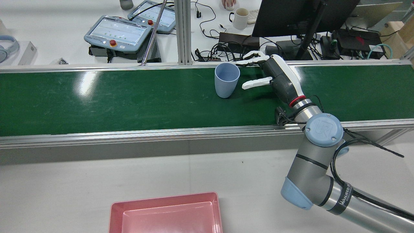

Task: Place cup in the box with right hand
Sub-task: 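Open the right hand beside the cup and track it along the belt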

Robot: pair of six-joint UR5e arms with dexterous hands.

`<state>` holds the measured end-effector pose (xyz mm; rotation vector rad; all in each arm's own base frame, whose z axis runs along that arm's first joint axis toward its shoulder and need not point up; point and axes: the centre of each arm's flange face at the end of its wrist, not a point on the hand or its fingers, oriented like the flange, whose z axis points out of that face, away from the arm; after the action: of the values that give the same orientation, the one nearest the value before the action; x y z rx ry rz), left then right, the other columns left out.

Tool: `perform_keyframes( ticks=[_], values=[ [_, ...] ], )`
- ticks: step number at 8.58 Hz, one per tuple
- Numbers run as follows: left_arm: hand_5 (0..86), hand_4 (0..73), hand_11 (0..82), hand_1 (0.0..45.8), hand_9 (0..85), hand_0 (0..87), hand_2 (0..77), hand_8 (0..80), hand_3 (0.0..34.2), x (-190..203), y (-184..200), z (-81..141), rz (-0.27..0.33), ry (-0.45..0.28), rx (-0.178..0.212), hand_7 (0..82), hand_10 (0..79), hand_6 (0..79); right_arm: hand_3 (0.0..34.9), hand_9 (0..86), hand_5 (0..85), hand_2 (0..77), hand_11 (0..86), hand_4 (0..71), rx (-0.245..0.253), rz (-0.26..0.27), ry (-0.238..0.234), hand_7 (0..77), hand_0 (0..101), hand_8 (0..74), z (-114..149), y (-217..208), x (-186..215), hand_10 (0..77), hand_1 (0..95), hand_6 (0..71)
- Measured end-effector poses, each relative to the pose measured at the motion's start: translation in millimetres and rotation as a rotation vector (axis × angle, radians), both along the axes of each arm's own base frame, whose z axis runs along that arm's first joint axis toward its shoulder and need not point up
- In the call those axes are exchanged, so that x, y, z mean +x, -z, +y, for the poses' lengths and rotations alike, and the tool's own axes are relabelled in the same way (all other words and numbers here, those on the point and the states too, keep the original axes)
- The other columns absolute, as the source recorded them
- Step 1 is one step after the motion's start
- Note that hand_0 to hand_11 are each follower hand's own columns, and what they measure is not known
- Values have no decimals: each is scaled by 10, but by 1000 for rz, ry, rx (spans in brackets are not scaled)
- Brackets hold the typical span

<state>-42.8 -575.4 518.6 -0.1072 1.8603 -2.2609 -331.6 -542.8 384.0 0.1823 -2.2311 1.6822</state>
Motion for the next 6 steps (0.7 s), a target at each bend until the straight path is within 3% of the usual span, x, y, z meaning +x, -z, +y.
perform_keyframes(
  ticks=[5,6],
  values=[
    [0,0,0,5,5,0,5,0,0,5,1,0,0,-1,0,0,0,0,137,218,11,5,11,409,12,17,-6,458,480,109,-15,62,-18,5,82,65],
    [0,0,0,5,5,0,5,0,0,3,0,0,0,-1,0,0,0,0,136,218,16,5,11,431,14,19,-6,458,480,109,-16,76,-25,5,82,65]
  ],
)
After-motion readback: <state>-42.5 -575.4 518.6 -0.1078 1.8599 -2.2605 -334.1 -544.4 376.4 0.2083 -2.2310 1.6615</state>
